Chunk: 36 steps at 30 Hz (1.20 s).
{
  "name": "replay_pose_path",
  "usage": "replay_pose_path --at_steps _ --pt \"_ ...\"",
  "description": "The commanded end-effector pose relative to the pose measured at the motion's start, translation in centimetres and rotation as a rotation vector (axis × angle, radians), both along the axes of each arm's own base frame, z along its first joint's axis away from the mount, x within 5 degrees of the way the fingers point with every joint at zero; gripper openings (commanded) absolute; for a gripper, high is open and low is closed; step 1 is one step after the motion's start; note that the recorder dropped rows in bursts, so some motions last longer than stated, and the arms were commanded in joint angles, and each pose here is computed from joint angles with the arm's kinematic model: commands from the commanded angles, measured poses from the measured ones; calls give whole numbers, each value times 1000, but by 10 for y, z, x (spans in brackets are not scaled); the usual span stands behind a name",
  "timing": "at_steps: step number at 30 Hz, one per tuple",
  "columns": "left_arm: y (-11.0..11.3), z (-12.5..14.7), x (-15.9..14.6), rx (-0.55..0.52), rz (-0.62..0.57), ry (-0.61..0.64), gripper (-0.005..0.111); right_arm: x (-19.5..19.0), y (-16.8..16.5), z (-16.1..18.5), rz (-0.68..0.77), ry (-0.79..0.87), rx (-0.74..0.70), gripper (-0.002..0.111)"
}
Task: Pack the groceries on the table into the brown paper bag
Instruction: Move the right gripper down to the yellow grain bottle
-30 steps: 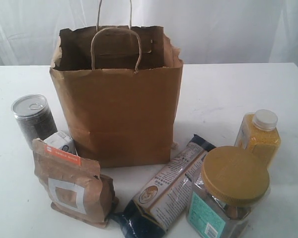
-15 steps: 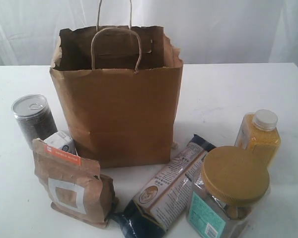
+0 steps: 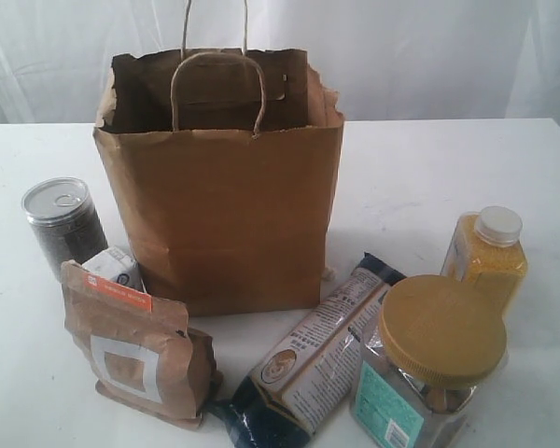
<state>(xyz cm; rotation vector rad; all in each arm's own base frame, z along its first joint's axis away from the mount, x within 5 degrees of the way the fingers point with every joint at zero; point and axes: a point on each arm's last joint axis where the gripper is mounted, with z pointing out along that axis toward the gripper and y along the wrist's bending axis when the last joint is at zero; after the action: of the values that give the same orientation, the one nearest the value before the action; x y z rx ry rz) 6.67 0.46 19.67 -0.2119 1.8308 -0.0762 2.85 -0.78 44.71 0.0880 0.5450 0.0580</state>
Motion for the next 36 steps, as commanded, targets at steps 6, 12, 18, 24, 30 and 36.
replay_pose_path --at_steps 6,12,18,24,30,36 --pt "0 -26 -2 -13 10 86 0 161 24 -46 -149 982 -603 0" --pt "1 -28 -3 -41 22 115 0 226 35 -114 103 1516 -563 0" --pt "1 -28 -3 -41 22 115 0 254 17 -101 -62 1954 -444 0" --pt "1 -30 -4 -42 25 140 0 254 25 -78 58 2103 -281 0" --pt "1 -31 -5 -42 26 148 0 255 49 -88 374 2063 -312 49" --pt "1 -37 -8 -45 36 223 0 270 47 -108 345 2145 -297 68"
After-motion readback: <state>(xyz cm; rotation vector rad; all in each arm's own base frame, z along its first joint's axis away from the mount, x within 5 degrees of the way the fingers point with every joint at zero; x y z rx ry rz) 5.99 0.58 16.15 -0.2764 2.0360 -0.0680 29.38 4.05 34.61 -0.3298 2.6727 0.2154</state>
